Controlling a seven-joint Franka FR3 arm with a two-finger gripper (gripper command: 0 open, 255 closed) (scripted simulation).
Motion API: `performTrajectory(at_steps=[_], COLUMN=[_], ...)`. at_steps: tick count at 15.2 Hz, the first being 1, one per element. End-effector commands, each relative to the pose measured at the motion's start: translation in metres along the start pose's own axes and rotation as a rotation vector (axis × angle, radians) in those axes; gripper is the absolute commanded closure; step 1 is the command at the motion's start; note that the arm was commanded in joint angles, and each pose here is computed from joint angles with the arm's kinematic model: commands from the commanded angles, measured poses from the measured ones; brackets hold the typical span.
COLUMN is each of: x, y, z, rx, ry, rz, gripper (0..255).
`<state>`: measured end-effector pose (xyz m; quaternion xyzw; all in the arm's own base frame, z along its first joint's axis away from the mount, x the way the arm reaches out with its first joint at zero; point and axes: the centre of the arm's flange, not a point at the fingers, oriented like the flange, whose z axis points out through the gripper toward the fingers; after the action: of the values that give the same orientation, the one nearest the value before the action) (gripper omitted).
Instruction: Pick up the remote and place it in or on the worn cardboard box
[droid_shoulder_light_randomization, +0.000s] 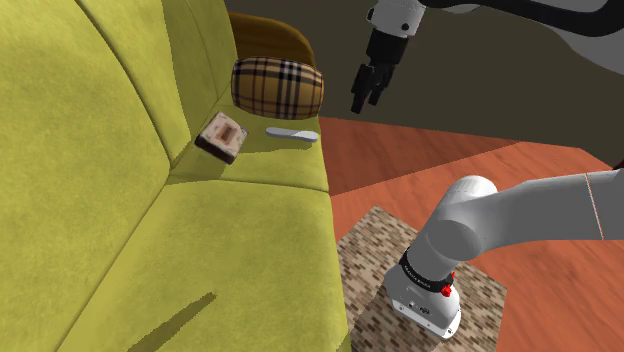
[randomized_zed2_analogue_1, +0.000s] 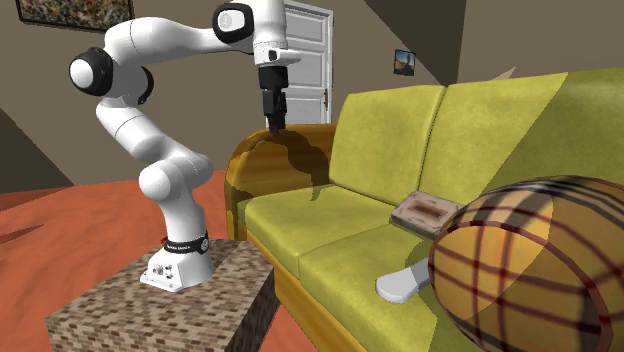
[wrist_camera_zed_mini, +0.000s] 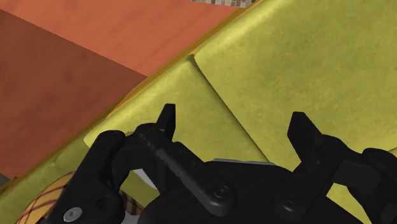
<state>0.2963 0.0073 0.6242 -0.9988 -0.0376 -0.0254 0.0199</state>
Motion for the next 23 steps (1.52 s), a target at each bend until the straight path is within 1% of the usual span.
performTrajectory(at_steps=[1,12,23], x=[0.0,0.092,0.196], y=[0.0,0.08,0.141], z=[0.0,0.08,0.161], rx=[0.0,-0.012,-0.024], ry=[0.0,-0.018,-0.036], rz=[0.0,-0.199,-0.397], gripper=[0,0,0])
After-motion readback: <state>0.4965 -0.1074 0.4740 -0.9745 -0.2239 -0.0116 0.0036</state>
